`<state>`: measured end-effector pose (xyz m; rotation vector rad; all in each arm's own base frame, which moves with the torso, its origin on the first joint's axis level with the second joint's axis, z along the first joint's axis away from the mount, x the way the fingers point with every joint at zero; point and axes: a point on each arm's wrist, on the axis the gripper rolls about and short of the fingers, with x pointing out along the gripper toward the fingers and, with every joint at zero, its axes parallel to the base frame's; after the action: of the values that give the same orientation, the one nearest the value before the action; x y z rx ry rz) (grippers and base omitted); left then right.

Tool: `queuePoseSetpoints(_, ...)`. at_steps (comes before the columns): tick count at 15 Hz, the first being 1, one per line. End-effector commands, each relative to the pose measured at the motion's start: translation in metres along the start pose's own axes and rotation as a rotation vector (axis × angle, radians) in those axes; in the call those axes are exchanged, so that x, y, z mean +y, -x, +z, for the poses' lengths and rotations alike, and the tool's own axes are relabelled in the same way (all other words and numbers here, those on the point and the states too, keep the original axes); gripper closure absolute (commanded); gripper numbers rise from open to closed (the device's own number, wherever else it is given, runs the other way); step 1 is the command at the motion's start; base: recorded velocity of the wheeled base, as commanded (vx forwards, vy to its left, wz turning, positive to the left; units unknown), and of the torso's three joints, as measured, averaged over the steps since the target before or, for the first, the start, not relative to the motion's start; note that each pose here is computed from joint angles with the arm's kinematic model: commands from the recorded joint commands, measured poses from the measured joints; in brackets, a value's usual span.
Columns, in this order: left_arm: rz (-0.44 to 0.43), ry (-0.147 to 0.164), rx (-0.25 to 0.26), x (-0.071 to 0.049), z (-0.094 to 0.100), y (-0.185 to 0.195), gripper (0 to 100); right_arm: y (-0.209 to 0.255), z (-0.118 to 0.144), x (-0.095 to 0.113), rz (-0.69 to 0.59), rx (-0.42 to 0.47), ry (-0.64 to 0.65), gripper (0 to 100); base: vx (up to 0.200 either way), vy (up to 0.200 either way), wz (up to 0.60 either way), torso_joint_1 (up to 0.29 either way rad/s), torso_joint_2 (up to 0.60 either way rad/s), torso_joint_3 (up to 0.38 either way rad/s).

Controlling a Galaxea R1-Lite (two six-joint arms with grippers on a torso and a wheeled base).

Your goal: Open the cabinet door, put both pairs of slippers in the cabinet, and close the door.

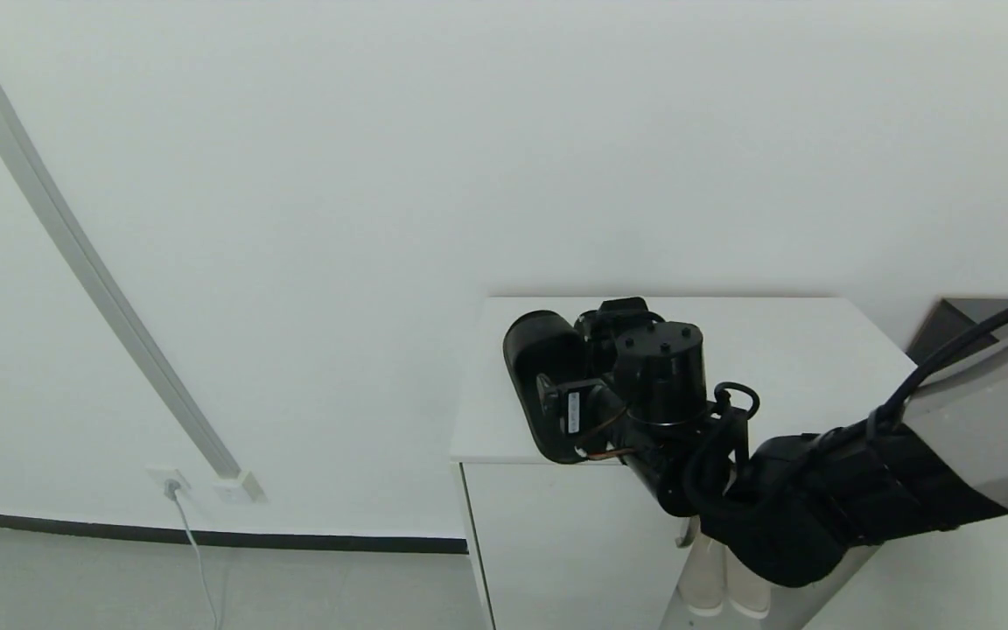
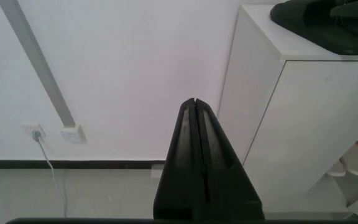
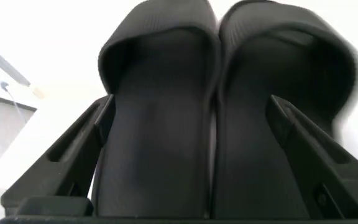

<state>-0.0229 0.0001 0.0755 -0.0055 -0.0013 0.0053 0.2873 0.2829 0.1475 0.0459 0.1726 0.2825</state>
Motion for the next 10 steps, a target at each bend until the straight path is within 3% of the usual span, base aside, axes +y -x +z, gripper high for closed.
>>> queuePoseSetpoints(1,0.001,-0.001,0.001,0.0,0.0,0.0,100,-0.023,-0.006,-0.001,-0.017,0.001,0.007,0,0.0,0.0,0.0,0.0,0.0,0.0)
queuePoseSetpoints(10,0.001,-0.001,0.001,0.0,0.0,0.0,100,-0.061,0.006,-0.003,-0.016,-0.005,0.032,0,0.0,0.0,0.0,0.0,0.0,0.0)
